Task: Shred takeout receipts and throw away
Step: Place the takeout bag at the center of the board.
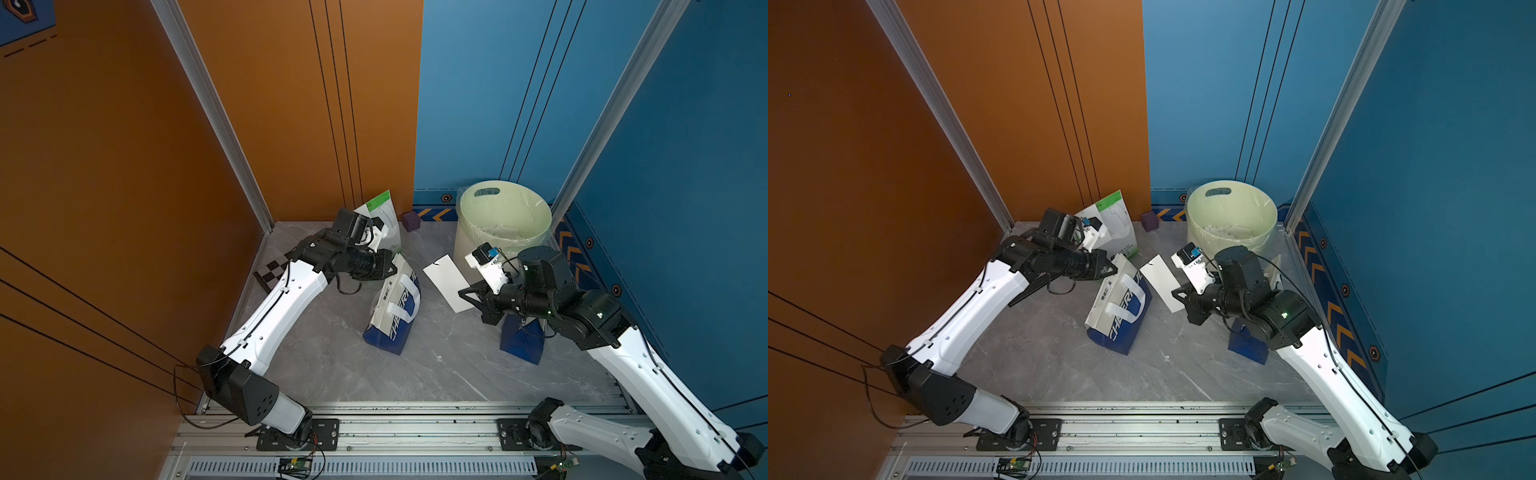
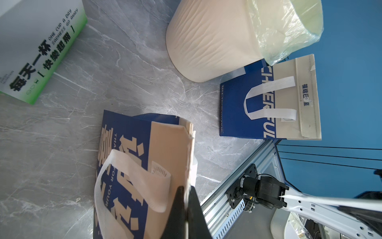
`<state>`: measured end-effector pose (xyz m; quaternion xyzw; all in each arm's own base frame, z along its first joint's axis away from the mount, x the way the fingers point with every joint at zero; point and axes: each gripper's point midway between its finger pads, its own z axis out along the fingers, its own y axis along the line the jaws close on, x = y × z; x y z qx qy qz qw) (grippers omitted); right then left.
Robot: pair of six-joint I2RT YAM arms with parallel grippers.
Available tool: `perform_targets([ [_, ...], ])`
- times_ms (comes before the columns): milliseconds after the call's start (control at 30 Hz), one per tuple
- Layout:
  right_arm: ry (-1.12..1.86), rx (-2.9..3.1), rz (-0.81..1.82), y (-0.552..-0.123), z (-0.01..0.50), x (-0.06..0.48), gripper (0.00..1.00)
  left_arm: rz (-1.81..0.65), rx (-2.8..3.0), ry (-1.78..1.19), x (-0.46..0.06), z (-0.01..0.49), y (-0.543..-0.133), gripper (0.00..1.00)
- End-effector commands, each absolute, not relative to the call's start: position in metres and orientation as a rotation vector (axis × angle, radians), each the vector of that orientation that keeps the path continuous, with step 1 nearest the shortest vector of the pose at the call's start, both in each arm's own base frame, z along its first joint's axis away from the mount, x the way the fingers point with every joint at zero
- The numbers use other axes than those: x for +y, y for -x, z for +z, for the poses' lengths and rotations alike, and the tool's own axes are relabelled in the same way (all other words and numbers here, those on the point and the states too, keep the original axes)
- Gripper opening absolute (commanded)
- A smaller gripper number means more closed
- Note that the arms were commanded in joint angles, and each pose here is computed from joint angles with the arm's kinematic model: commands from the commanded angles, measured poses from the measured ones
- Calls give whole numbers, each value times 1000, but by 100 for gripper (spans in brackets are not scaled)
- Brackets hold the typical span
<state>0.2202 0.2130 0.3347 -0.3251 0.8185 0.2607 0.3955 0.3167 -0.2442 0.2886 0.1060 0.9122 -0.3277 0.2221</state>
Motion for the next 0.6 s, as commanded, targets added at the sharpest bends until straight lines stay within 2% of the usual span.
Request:
perform_targets([
  [0,824,2095,622,-225,328,209,0,-873,2522,-324,-248,281,-319,10],
  [33,820,2093,620,-225,329,208,0,-869,2524,-323,-248,280,-320,15],
  [133,824,2081,635,-225,330,210,0,-869,2520,-333,-249,280,-322,39],
  [233,811,2073,621,-226,332,206,0,-875,2493,-349,-250,289,-324,51],
  [433,718,2069,484,-239,337,181,0,-880,2373,-375,-245,331,-324,61],
  [567,654,2071,413,-249,341,164,0,-932,2271,-429,-244,365,-317,64],
])
